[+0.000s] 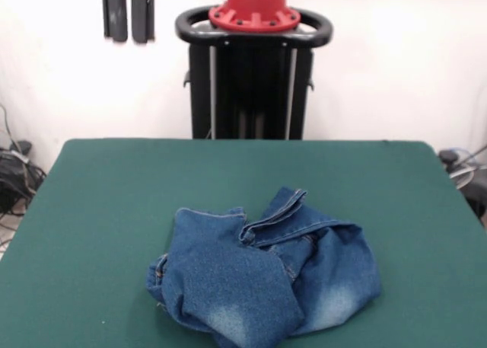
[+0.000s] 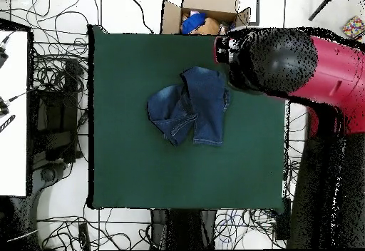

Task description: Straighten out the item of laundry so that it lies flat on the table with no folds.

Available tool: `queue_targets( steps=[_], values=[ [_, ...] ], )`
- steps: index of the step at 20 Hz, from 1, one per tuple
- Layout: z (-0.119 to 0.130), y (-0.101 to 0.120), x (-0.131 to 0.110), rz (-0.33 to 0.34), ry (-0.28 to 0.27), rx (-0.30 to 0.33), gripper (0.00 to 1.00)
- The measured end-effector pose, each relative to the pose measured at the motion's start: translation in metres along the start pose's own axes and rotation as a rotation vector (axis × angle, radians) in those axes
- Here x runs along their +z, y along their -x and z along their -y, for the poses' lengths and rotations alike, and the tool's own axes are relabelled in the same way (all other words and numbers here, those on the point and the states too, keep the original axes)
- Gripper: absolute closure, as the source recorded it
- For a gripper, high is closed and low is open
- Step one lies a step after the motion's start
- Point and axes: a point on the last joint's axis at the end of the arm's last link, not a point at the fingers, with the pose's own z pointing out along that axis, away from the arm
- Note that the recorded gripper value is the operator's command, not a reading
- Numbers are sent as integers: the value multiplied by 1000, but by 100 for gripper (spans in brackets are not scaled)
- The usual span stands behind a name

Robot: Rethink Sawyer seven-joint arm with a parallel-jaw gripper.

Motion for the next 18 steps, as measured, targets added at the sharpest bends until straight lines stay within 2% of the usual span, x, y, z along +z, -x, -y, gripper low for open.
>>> queue_targets(
  steps=[5,9,18],
  values=[
    [16,-14,31,-40,16,26,100],
    [34,-29,69,-71,34,56,100],
    [36,-50,137,-77,50,65,100]
  ],
)
